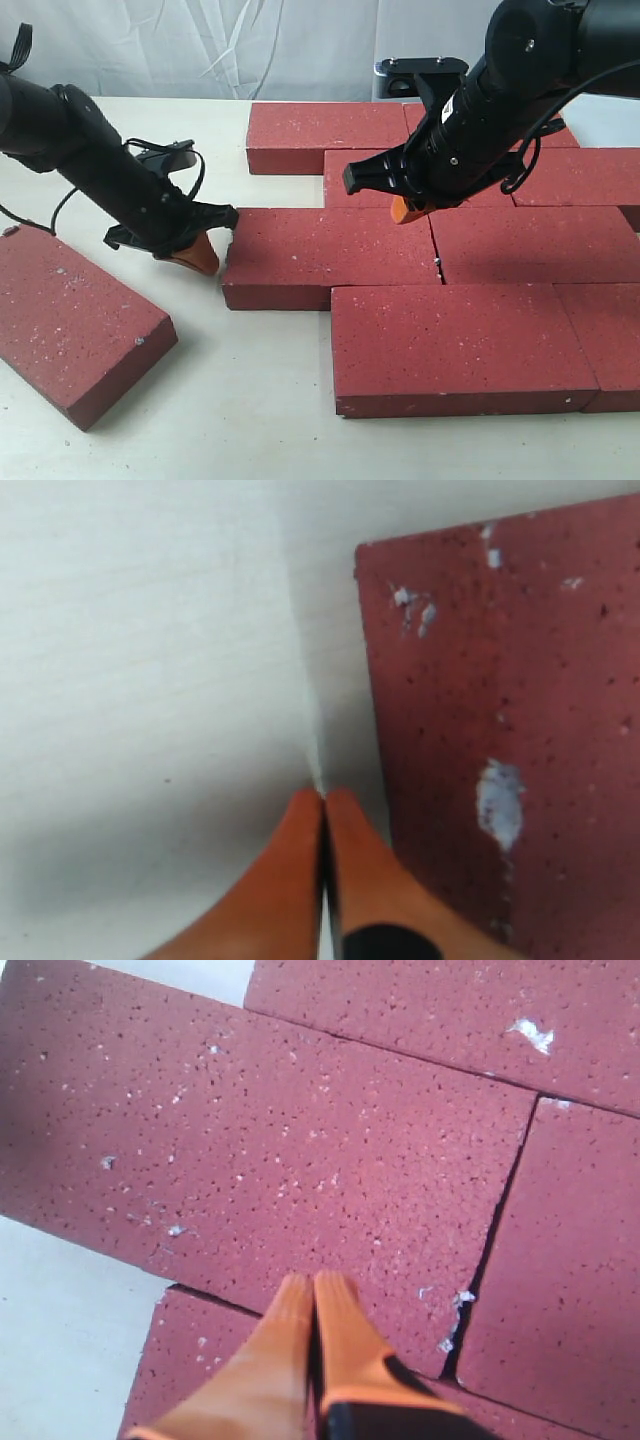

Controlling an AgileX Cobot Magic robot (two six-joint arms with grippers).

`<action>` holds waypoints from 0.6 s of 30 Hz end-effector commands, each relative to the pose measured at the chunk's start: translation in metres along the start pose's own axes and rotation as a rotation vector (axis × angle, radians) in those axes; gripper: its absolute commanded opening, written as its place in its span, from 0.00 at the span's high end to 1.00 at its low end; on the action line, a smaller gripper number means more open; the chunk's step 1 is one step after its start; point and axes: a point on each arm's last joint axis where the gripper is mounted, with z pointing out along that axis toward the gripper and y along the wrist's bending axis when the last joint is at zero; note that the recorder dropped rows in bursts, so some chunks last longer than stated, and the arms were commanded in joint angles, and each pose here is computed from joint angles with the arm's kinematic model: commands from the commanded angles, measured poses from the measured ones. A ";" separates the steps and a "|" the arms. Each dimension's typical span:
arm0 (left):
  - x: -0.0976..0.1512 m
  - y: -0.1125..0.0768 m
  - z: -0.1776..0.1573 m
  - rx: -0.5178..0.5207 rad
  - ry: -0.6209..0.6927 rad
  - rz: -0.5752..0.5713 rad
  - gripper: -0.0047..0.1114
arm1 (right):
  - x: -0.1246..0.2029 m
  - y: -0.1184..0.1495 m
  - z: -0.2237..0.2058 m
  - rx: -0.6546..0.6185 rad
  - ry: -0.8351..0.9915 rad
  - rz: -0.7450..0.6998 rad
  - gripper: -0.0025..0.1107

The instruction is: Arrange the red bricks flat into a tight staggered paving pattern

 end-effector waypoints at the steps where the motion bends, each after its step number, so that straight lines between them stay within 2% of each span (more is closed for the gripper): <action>1: 0.002 -0.012 0.002 0.036 0.008 -0.001 0.96 | 0.000 -0.002 -0.005 0.007 -0.014 -0.007 0.99; 6: 0.005 -0.022 0.006 0.048 0.022 0.015 0.96 | 0.000 -0.002 -0.005 0.006 -0.016 -0.005 0.99; 18: 0.006 -0.020 0.006 0.038 0.033 0.030 0.96 | 0.000 -0.002 -0.005 0.007 -0.016 -0.007 0.99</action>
